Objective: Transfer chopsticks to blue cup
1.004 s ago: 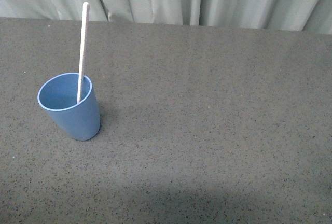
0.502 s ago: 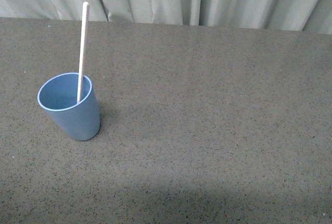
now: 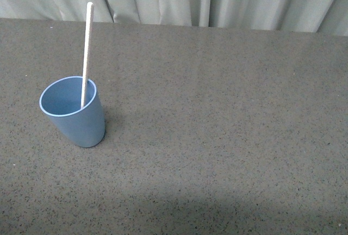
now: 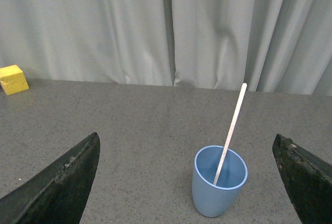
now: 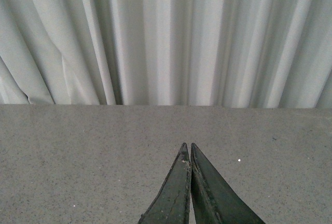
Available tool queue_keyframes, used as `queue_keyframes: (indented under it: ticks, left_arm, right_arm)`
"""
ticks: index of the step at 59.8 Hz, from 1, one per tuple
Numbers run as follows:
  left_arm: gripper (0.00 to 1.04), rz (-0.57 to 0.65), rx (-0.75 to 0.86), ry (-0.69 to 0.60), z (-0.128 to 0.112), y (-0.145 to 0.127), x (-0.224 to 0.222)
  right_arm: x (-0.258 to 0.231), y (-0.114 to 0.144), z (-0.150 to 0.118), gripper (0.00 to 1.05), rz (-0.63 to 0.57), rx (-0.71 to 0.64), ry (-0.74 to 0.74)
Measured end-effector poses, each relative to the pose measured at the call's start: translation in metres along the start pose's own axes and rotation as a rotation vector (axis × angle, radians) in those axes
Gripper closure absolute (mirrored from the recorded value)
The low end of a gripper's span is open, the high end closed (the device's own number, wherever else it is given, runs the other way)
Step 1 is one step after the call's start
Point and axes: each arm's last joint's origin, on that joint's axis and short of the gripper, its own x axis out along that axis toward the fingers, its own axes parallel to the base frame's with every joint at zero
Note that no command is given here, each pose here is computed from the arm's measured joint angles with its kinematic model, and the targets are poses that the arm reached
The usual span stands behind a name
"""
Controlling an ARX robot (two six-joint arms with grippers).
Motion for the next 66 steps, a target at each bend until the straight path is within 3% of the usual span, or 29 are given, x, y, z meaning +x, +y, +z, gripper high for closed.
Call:
queue_keyframes:
  ticks: [33,66]
  left_arm:
    - [0.07,0.0,0.0,0.0,0.0,0.0,0.0]
    - [0.07,0.0,0.0,0.0,0.0,0.0,0.0]
  right_arm:
    - [-0.016,0.0,-0.003,1.04,0.003,-0.002,0.005]
    - [-0.016,0.0,-0.003,0.1,0.003,-0.001,0.006]
